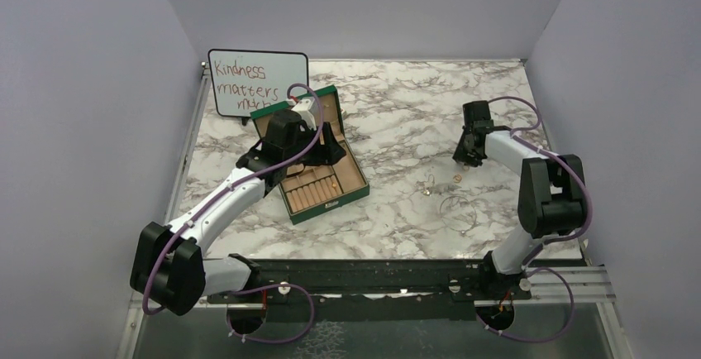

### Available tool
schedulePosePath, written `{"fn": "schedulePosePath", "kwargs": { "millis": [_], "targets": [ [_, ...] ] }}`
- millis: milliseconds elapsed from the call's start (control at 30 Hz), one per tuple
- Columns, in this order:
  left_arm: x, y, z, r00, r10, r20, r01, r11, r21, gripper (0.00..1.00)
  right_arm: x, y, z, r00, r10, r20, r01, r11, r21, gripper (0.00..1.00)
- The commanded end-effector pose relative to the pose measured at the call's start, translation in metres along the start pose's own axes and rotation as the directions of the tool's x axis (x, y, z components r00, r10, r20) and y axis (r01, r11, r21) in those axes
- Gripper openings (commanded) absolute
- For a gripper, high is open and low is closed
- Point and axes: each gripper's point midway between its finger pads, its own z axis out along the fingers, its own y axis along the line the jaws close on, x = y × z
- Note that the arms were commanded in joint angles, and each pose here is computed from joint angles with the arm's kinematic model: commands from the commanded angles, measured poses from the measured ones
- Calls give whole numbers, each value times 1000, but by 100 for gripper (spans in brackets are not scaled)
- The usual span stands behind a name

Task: Organize the mixed jewelry

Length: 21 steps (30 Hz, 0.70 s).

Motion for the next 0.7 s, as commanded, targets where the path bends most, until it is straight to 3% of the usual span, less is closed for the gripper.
{"fn": "schedulePosePath", "kwargs": {
  "millis": [0, 400, 667],
  "targets": [
    [1, -5, 2, 1000, 9, 1, -9, 1000, 27, 64, -7, -4, 2, 1000, -4, 8, 4, 1000, 15, 31],
    [2, -5, 4, 1000, 5, -3, -5, 1000, 27, 64, 9, -14, 10, 999, 28, -34, -27, 999, 29, 30],
    [2, -5, 4, 1000, 0, -6, 0, 1000, 28, 62, 17, -13, 15, 997, 43, -67, -42, 999, 15, 22]
  ]
}}
